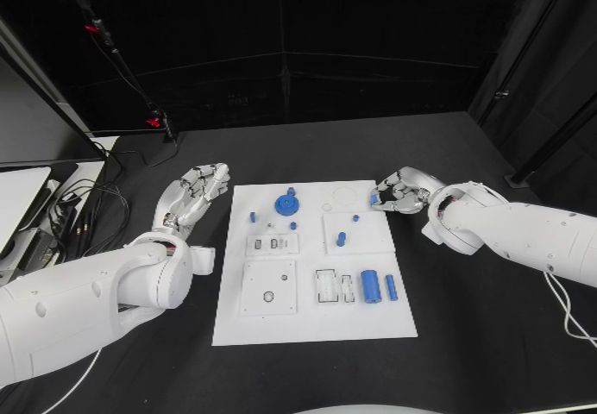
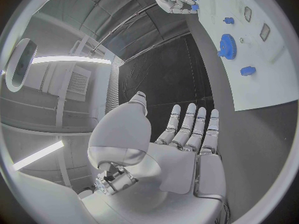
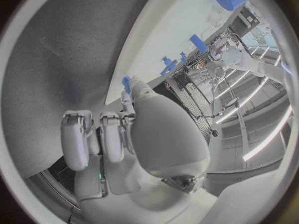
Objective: Assemble the parts on the task board
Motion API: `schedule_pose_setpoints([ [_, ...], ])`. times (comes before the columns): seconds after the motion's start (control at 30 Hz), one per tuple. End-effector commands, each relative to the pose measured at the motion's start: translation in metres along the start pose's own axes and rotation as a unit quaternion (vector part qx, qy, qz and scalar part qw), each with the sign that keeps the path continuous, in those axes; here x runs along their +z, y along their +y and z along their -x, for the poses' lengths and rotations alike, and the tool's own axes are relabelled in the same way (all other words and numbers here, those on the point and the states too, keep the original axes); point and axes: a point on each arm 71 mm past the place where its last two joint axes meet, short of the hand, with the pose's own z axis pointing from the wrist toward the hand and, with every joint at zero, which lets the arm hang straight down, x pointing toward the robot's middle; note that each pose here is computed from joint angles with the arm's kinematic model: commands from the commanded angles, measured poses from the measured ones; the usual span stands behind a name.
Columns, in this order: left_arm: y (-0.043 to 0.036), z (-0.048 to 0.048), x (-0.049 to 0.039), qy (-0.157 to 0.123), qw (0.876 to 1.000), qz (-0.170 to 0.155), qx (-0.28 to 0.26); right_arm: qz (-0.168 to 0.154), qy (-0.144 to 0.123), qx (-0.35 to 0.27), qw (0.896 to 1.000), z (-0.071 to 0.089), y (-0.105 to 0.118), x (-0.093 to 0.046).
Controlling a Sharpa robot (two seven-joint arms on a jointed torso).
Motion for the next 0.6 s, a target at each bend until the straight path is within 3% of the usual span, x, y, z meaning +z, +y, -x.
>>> schedule_pose_setpoints([
  [0.03, -0.0189, -0.0007, -0.002, 0.004, 0.992, -0.128, 0.0, 0.002, 0.008, -0.003, 1.0, -0.0012, 0.0019, 0.0009],
  [0.6, -0.0187, -0.0003, -0.002, 0.004, 0.992, -0.127, -0.001, 0.008, 0.006, -0.002, 1.0, -0.0026, 0.0036, 0.001],
])
